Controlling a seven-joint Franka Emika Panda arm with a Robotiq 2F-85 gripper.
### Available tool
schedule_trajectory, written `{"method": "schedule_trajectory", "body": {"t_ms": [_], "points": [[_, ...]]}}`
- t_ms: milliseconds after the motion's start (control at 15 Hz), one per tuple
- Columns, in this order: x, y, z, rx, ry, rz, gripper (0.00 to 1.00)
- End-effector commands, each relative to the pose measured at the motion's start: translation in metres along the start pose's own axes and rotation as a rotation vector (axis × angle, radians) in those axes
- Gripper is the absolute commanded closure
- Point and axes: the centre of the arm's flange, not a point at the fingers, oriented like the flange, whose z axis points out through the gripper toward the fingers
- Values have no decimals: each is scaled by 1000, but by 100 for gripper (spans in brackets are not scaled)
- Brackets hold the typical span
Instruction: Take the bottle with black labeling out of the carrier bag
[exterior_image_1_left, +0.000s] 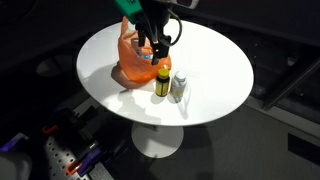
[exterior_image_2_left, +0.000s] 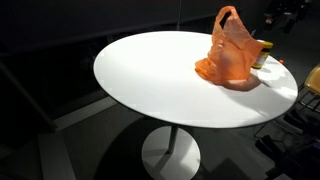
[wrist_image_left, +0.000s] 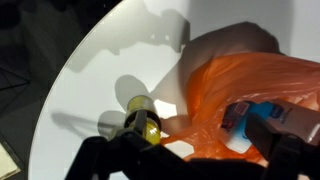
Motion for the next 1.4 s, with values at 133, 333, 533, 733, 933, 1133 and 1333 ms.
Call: {"method": "schedule_trajectory", "body": {"t_ms": [133, 333, 533, 733, 933, 1133, 1333], "points": [[-16, -55, -30, -74, -42, -52, 0], [-27, -83, -36, -152, -44, -63, 0], [-42, -104, -44, -236, 0, -58, 0], [-54, -117, -55, -273, 68, -62, 0], [-62, -123, -66, -286, 104, -64, 0], [-54, -125, -64, -268, 92, -82, 0], [-56, -125, -64, -272, 83, -83, 0]]}}
